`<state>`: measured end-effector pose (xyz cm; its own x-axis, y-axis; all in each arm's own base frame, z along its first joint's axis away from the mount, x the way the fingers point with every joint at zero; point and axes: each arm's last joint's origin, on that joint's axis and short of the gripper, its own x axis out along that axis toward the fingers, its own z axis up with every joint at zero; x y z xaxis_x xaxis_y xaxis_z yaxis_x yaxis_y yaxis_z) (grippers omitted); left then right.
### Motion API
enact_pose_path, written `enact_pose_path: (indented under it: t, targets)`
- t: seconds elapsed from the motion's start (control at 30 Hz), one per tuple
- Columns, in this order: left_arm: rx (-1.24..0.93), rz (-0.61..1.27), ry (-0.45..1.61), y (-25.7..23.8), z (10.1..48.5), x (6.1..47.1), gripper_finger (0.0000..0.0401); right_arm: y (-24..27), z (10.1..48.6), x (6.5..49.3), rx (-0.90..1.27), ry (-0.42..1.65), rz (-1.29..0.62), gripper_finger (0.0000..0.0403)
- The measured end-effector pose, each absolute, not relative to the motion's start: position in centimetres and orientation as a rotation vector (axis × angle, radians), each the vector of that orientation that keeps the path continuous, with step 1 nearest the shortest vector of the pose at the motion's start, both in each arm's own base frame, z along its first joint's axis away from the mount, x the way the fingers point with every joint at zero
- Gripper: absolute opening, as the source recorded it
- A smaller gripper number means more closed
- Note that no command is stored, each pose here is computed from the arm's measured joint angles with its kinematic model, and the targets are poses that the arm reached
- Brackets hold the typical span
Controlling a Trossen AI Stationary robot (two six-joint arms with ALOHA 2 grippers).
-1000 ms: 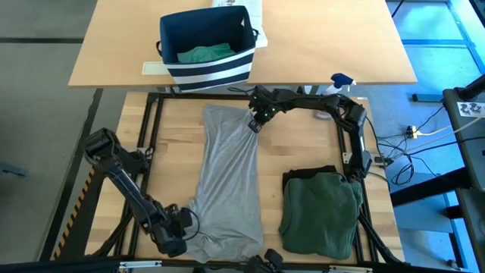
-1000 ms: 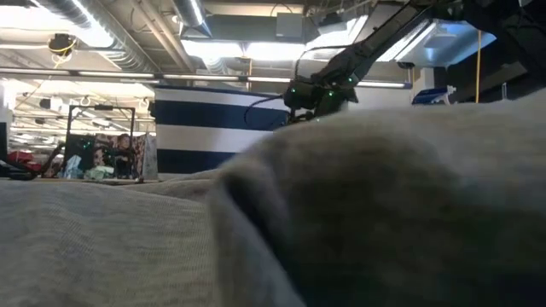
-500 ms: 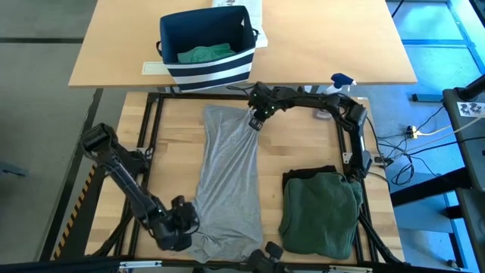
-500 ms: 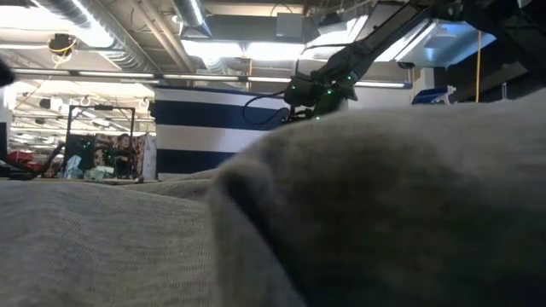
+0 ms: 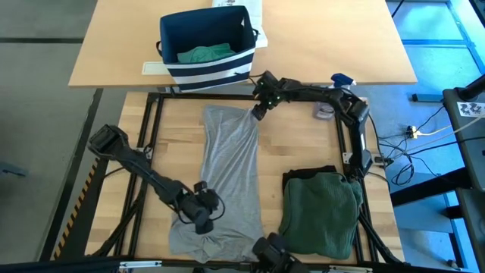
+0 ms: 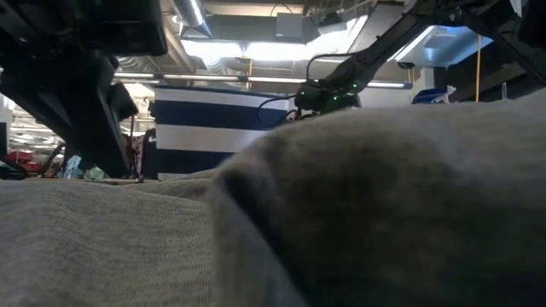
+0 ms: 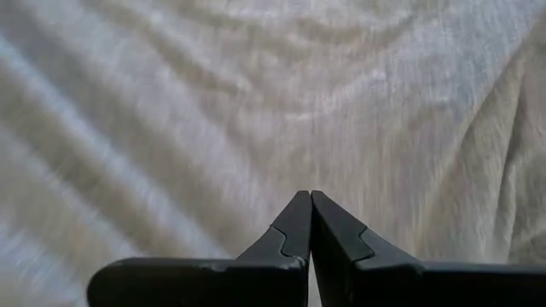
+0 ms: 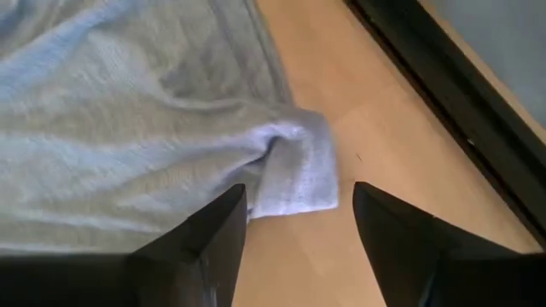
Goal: Fold Laundry from Bin
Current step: Fold the gray shirt
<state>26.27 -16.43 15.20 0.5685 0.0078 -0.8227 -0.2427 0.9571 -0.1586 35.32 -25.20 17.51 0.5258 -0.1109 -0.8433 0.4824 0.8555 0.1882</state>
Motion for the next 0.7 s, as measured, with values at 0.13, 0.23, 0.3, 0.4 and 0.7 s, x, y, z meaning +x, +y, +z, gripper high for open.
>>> enact_pose_path:
  t: [0.13,0.23,0.3,0.4,0.7]
  targets:
    - [-0.277,0.125,0.927,-16.6,14.8,27.0,0.0,-25.1,16.9,35.7,0.418,0.968,-0.37,0.019]
    - [-0.307,0.096,0.9,-16.9,14.8,27.4,0.0,-25.2,15.9,35.8,0.432,0.978,-0.358,0.017]
    - [-0.32,0.076,0.894,-17.2,14.6,27.6,0.0,-25.3,15.2,36.0,0.444,0.983,-0.35,0.0159]
    - [-0.336,0.051,0.892,-17.5,14.2,27.8,0.0,-25.3,14.3,36.0,0.455,1.003,-0.348,0.0148]
    - [-0.398,-0.024,0.986,-18.4,11.6,28.2,0.0,-25.4,14.2,36.1,0.428,1.004,-0.346,0.0077]
